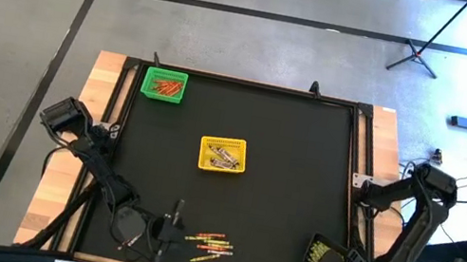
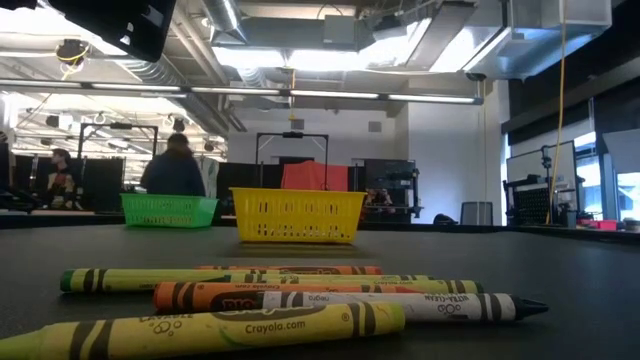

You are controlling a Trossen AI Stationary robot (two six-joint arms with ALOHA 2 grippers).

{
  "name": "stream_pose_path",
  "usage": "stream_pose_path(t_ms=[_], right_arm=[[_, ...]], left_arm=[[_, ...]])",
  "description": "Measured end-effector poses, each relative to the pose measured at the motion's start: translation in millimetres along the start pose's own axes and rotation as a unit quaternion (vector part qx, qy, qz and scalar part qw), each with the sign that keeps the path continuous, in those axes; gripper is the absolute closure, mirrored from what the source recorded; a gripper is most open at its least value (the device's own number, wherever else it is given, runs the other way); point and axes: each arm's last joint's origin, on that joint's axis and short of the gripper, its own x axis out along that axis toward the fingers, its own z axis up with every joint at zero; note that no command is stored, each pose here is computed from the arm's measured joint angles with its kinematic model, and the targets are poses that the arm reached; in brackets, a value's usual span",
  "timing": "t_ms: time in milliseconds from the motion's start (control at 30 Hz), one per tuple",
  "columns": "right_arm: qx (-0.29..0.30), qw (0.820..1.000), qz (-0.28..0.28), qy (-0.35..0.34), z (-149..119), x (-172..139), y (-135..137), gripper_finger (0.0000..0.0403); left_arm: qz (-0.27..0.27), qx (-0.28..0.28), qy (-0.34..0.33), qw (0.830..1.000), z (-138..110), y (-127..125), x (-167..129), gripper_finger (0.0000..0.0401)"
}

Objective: Sort crayons
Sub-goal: Put the green crayon into the black bin, then put the orange crayon into the green bin

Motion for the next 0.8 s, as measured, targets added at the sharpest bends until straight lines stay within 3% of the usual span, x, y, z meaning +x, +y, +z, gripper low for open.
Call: stream_pose_path(t_ms=[133,300,533,800], right_arm=[[0.000,0.999,0.011,-0.032,6,-12,-5,0.0389],[-0.018,0.997,-0.050,-0.063,10,-6,-17,0.0355],[0.010,0.994,-0.105,-0.024,6,13,-32,0.0312],[0.009,0.996,-0.078,-0.039,12,6,-27,0.0240]], left_arm=[[0.001,0.000,0.000,1.000,0,0,0,0.0284],[0.002,-0.001,0.000,1.000,0,1,1,0.0284],[0.002,-0.001,0.001,1.000,0,1,1,0.0284],[0.028,-0.026,0.041,0.998,-9,5,1,0.0284]])
